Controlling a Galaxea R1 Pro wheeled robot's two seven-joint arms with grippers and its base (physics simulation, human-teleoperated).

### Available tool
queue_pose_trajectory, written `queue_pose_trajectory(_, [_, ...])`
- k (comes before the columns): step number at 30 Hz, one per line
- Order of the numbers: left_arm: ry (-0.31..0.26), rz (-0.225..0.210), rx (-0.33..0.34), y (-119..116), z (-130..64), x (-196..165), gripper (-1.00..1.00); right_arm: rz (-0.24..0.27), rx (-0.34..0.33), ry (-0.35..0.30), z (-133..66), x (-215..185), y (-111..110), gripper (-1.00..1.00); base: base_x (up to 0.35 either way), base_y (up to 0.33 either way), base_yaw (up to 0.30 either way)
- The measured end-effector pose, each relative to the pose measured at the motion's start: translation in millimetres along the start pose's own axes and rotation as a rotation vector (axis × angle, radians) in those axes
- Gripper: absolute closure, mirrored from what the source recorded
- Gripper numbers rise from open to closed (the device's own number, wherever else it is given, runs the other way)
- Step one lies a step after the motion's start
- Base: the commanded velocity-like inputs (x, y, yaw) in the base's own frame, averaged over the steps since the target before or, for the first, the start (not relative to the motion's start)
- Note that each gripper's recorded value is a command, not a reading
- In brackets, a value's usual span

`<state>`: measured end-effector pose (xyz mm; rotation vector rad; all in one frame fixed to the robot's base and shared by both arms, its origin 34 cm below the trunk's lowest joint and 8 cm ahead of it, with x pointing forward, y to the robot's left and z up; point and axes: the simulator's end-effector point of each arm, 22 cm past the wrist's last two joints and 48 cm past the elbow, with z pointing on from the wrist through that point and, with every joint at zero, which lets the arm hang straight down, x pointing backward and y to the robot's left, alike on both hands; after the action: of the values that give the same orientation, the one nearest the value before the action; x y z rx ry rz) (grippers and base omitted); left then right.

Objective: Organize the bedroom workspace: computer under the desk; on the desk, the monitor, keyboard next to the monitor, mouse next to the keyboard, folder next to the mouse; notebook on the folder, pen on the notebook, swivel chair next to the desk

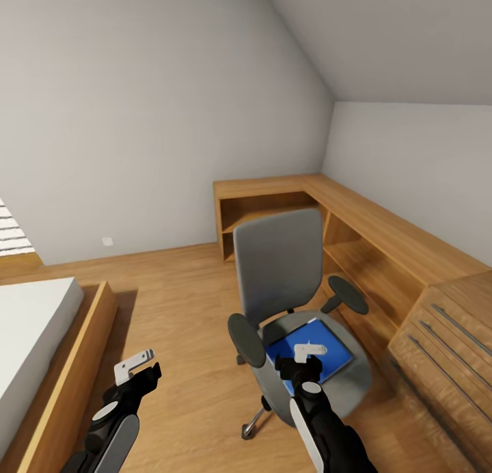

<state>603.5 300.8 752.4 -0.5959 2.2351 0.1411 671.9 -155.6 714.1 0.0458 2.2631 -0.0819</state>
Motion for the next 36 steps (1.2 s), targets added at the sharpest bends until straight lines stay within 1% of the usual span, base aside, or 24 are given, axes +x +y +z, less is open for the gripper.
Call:
queue_pose_trajectory(4, [0.001, 0.0, 0.0, 0, 0.1, 0, -1.0, 0.012, 0.013, 0.012, 1.9, 4, -7, -1.0, 0.074, -0.049, 0.0])
queue_pose_trajectory(6, [-0.001, -0.002, 0.001, 0, 0.0, -1, -1.0, 0.023, 0.026, 0.03, 4.3, 11, -13, -1.0, 0.028, -0.019, 0.0])
queue_pose_trajectory(11, [-0.014, -0.009, 0.006, -2, -2.1, -7, -1.0, 0.04, 0.045, 0.051, 7.6, 18, -23, -1.0, 0.01, -0.007, 0.0])
queue_pose_trajectory(13, [-0.02, -0.013, 0.01, -3, -3.3, -10, -1.0, 0.043, 0.047, 0.054, 8.0, 19, -24, -1.0, 0.003, -0.002, 0.0])
queue_pose_trajectory(16, [-0.028, -0.017, 0.014, -5, -4.9, -13, -1.0, 0.042, 0.059, 0.055, 9.9, 20, -34, -1.0, 0.002, -0.001, 0.0])
queue_pose_trajectory(19, [-0.03, -0.019, 0.016, -5, -2.4, -11, -1.0, 0.038, 0.066, 0.054, 14.2, 23, -41, -1.0, 0.0, 0.0, 0.0])
queue_pose_trajectory(21, [-0.029, -0.021, 0.019, -6, -0.4, -9, -1.0, 0.037, 0.067, 0.053, 16.6, 26, -42, -1.0, 0.0, 0.0, 0.0])
queue_pose_trajectory(25, [-0.015, -0.041, 0.027, -7, 3.8, -1, -1.0, 0.036, 0.07, 0.051, 21.2, 30, -45, -1.0, 0.0, 0.0, 0.0])
queue_pose_trajectory(36, [-0.008, -0.049, 0.033, -7, 15.5, 14, -1.0, 0.032, 0.069, 0.063, 33.6, 51, -44, -1.0, 0.0, 0.0, 0.0])
